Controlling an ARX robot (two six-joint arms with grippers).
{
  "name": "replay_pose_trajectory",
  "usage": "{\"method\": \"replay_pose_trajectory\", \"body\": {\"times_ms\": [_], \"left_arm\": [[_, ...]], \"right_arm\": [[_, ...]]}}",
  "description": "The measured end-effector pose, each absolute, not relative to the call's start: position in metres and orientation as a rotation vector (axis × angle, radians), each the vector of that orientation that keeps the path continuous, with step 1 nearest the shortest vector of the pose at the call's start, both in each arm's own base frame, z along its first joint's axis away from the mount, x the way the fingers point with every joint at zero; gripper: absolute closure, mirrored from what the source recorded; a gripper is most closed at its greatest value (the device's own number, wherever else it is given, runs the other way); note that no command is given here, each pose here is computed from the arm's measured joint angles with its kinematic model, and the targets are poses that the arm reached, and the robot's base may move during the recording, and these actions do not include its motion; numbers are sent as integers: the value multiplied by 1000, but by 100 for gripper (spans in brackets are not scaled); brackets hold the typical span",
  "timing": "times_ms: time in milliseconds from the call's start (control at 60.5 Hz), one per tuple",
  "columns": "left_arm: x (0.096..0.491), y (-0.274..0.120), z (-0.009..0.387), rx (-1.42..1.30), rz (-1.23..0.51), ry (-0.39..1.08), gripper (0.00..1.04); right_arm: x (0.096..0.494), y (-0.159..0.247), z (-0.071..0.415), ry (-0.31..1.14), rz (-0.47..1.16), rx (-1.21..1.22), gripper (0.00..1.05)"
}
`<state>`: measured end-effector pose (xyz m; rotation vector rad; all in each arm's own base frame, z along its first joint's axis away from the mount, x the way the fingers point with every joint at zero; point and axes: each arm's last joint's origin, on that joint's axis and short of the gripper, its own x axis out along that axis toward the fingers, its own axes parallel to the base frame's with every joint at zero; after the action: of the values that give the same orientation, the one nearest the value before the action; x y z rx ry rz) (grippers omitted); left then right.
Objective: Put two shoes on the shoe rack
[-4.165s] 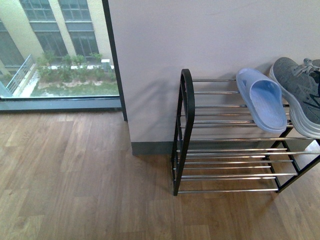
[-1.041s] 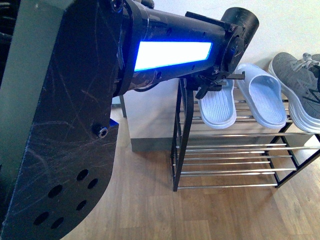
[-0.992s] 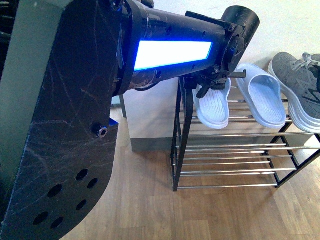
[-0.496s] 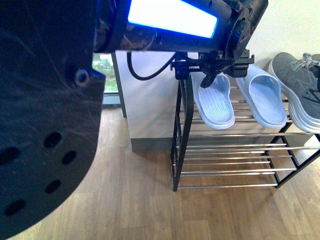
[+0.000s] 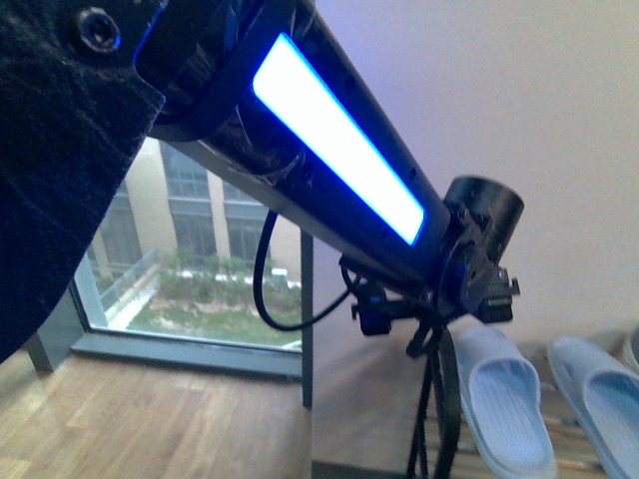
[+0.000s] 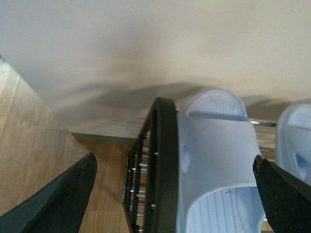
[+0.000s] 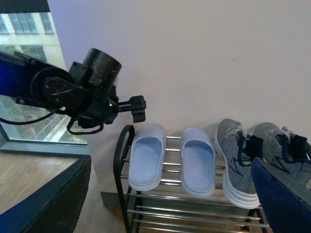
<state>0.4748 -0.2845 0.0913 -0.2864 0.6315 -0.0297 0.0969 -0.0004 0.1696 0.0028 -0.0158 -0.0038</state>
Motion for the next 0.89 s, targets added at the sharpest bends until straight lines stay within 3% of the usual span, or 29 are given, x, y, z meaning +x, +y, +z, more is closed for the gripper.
{"method": "replay_pose_trajectory", "body": {"times_ms": [281,562,777,893], "left_arm": [[466,-209,131,-383,77,576,9],[435,-139,120,-440,173,589,9],[392,-89,177,-453,180,450,9],[345,-42,212,-427,218,395,9]], "right_arm": [[97,0,170,-16,-4,3,9],[97,0,170,-16,-4,3,9],[97,0,170,-16,-4,3,9],[97,0,170,-16,-4,3,9]]}}
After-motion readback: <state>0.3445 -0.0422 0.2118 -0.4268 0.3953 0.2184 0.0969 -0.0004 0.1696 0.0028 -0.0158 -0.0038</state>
